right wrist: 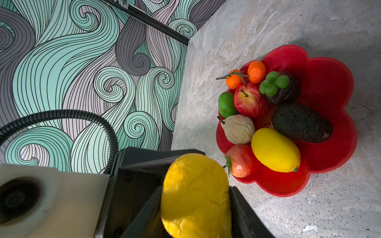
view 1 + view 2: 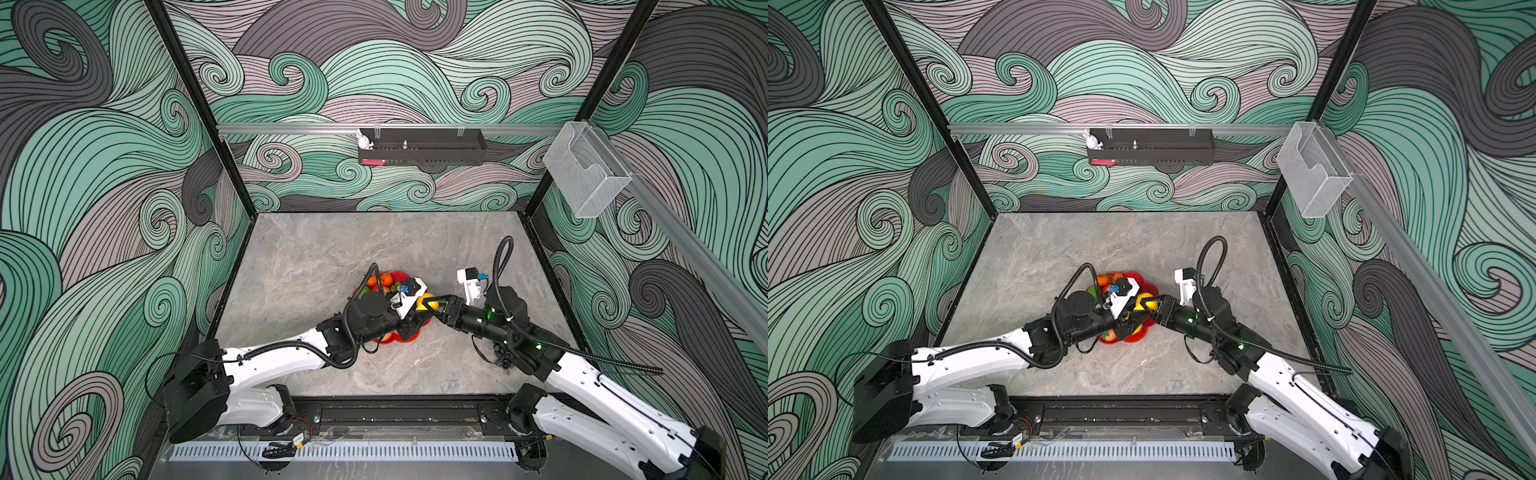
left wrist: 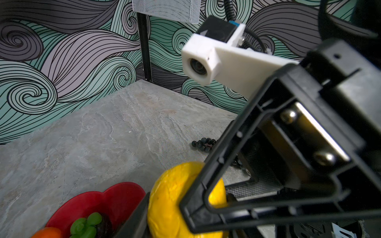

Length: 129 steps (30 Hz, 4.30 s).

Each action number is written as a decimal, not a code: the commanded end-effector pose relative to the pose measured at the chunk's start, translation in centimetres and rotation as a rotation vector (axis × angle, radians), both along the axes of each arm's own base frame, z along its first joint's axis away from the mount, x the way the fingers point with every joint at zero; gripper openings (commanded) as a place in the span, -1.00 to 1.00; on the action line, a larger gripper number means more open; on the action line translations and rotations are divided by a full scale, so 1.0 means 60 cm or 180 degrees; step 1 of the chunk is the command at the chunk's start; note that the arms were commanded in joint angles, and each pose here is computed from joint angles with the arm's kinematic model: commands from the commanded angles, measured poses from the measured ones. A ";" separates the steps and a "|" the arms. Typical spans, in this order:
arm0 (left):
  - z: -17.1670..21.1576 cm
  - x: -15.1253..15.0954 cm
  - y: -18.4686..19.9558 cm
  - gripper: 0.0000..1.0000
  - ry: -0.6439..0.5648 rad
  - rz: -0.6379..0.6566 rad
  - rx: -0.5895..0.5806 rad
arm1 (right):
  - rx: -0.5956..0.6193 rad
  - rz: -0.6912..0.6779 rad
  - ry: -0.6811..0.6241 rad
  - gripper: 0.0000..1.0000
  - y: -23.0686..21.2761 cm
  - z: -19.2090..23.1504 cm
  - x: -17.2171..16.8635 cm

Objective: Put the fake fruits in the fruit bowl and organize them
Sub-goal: 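Grasp the yellow pear with the left gripper while the right gripper releases it, then lower the yellow pear into the bowl center with the left gripper and open, then withdraw the left gripper while the right gripper moves to the dark grapes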

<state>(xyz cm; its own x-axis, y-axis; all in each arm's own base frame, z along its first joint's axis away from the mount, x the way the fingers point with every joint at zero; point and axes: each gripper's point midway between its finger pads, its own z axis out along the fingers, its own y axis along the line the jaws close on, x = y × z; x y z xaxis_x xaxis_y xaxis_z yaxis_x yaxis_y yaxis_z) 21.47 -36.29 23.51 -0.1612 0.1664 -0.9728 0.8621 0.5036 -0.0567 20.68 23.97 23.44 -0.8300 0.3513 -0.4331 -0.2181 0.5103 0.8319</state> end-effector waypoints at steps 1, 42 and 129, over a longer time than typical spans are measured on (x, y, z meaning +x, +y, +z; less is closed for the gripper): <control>0.022 0.000 -0.007 -0.11 -0.0051 -0.0018 -0.0016 | -0.0048 0.0002 -0.0108 0.16 0.000 0.005 0.000; -0.217 0.149 0.116 -0.05 0.2064 0.1180 0.2673 | -0.1629 -0.0784 -0.0283 0.99 -0.224 -0.160 0.001; -0.096 0.013 0.436 0.68 0.0529 0.2732 -0.0041 | -0.3617 -0.1655 0.2406 -0.19 -0.382 -0.317 -0.160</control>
<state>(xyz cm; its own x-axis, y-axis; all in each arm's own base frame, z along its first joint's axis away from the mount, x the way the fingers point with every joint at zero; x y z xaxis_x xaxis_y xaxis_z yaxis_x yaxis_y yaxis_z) 22.18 -10.86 17.85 -0.3678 -0.0762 -0.9268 0.2007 0.9667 -0.1591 11.22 2.36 4.27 -0.8562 0.4810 -0.1885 0.5098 0.8458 -0.1573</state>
